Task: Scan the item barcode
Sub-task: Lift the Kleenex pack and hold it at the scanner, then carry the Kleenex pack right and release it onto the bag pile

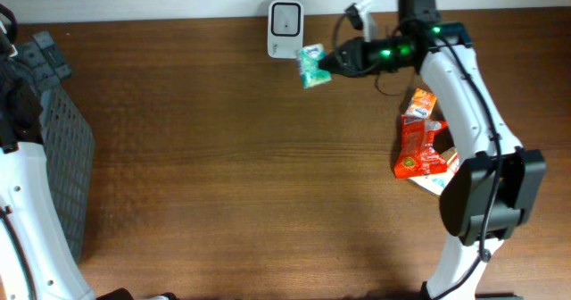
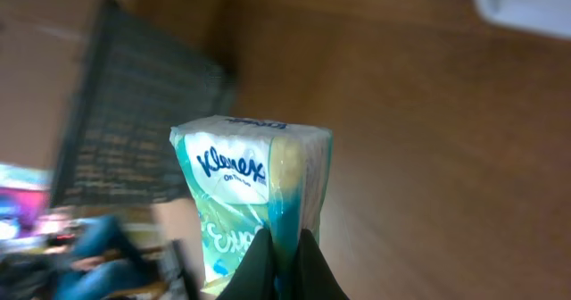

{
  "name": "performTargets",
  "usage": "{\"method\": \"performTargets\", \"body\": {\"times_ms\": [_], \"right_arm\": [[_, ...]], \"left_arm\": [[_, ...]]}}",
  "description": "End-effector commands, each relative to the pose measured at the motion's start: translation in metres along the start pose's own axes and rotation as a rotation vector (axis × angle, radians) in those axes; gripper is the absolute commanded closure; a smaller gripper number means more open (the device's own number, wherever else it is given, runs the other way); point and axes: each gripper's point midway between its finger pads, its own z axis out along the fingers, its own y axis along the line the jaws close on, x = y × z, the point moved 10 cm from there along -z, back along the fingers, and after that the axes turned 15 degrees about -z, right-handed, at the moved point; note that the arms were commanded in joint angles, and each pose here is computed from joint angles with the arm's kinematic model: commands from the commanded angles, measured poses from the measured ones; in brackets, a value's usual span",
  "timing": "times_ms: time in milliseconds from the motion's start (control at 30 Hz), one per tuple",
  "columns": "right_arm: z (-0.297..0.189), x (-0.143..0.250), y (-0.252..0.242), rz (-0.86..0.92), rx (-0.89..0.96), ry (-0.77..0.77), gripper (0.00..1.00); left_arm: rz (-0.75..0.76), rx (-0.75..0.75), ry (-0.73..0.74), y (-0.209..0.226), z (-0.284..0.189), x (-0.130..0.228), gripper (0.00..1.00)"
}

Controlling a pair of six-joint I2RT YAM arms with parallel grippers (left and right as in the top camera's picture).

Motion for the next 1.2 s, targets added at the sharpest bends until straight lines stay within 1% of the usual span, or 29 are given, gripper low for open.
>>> {"method": "performTargets", "body": {"times_ms": [0, 33, 67, 133, 167, 233, 300, 400, 533, 600, 700, 800, 967, 1167], "right_arm": [[-0.013, -0.047, 0.03, -0.168, 0.412, -0.009, 0.96], [-0.017, -0.056, 0.037, -0.197, 0.508, -0.019, 0.96], [-0.023, -0.067, 0.046, -0.234, 0.65, -0.037, 0.96], [-0.024, -0.083, 0.056, -0.34, 0.866, -0.063, 0.96], [-0.023, -0.087, 0.058, -0.379, 0.915, -0.07, 0.96], [-0.006, -0.098, 0.057, -0.523, 1.046, -0.069, 0.96], [0.015, -0.105, 0.05, -0.625, 1.074, -0.065, 0.96], [0.051, -0.114, 0.026, -0.748, 1.091, -0.101, 0.96], [0.087, -0.113, -0.008, -0.849, 1.117, -0.106, 0.96], [0.108, -0.107, -0.026, -0.908, 1.125, -0.075, 0.96], [0.136, -0.094, -0.053, -1.039, 1.189, 0.033, 0.96], [0.153, -0.083, -0.071, -1.083, 1.28, 0.111, 0.96], [0.172, -0.069, -0.084, -1.092, 1.264, 0.155, 0.96], [0.183, -0.062, -0.086, -1.098, 1.245, 0.175, 0.96]], "left_arm": [[0.007, -0.005, -0.004, 0.001, 0.0, -0.001, 0.01], [0.007, -0.005, -0.004, 0.001, 0.0, -0.001, 0.01], [0.007, -0.005, -0.004, 0.001, 0.0, -0.001, 0.01], [0.007, -0.005, -0.004, 0.001, 0.0, -0.001, 0.01], [0.007, -0.005, -0.004, 0.001, 0.0, -0.001, 0.01], [0.007, -0.005, -0.004, 0.001, 0.0, -0.001, 0.01], [0.007, -0.005, -0.004, 0.001, 0.0, -0.001, 0.01], [0.007, -0.005, -0.004, 0.001, 0.0, -0.001, 0.01], [0.007, -0.005, -0.004, 0.001, 0.0, -0.001, 0.01], [0.007, -0.005, -0.004, 0.001, 0.0, -0.001, 0.01], [0.007, -0.005, -0.004, 0.001, 0.0, -0.001, 0.01], [0.007, -0.005, -0.004, 0.001, 0.0, -0.001, 0.01], [0.007, -0.005, -0.004, 0.001, 0.0, -0.001, 0.01], [0.007, -0.005, -0.004, 0.001, 0.0, -0.001, 0.01]]}}
